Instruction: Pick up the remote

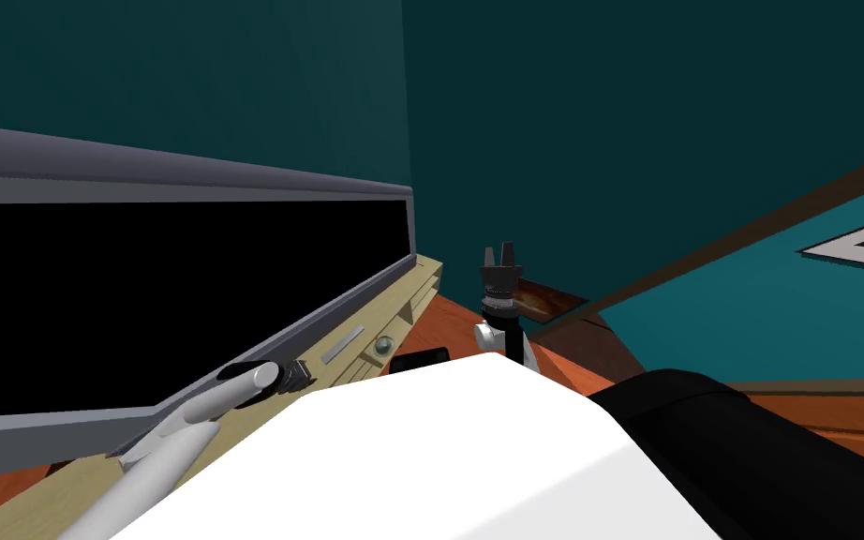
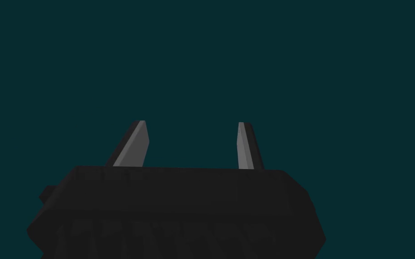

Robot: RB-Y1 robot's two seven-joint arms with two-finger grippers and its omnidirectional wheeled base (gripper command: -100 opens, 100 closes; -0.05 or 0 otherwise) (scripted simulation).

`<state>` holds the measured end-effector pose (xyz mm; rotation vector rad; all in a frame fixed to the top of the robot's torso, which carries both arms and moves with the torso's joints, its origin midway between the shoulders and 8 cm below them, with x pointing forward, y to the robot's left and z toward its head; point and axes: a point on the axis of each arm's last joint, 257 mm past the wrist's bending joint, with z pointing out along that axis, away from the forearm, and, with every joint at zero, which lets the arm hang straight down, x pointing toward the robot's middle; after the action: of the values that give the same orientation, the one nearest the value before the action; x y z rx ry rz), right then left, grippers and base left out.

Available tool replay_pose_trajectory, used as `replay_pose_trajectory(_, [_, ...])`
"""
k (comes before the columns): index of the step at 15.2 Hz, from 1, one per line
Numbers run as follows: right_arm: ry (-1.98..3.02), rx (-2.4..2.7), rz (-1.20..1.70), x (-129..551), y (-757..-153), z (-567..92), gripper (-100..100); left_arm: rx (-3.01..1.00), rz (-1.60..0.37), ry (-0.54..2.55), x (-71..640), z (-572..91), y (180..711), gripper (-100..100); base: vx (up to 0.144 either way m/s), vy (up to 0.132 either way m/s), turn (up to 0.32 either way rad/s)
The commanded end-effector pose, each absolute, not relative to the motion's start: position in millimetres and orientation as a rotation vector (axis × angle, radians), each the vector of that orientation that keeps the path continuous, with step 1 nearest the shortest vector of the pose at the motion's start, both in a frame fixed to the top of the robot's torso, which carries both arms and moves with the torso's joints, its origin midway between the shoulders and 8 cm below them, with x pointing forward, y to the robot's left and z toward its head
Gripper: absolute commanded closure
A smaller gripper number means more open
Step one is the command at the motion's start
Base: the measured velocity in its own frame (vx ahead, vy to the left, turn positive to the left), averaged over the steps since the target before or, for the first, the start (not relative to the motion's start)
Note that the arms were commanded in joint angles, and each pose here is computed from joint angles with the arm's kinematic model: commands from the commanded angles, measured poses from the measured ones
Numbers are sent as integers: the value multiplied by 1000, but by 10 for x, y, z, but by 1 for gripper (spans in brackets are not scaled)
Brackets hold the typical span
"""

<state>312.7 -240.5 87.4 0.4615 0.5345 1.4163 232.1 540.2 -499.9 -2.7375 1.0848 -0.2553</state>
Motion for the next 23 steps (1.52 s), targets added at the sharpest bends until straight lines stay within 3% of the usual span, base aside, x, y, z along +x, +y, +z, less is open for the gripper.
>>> replay_pose_trajectory(1, [534, 461, 1416, 3127, -2405, 874, 0, -2794, -183, 1086, 2165, -5040, 5430, -100, 160, -95, -307])
replay_pose_trajectory(11, [535, 461, 1416, 3127, -2406, 874, 0, -2926, 1, 1105, 1728, -5204, 5349, -100, 124, -43, -150])
replay_pose_trajectory(17, [535, 461, 1416, 3127, -2406, 874, 0, -2912, -32, 1098, 1757, -5373, 5245, -100, 7, 16, -33])
replay_pose_trajectory(18, [535, 461, 1416, 3127, -2406, 874, 0, -2911, -34, 1098, 1758, -5385, 5241, 100, 0, 0, 0])
replay_pose_trajectory(23, [535, 461, 1416, 3127, -2406, 874, 0, -2910, -28, 1098, 1780, -5282, 5310, 100, 1, 0, 7])
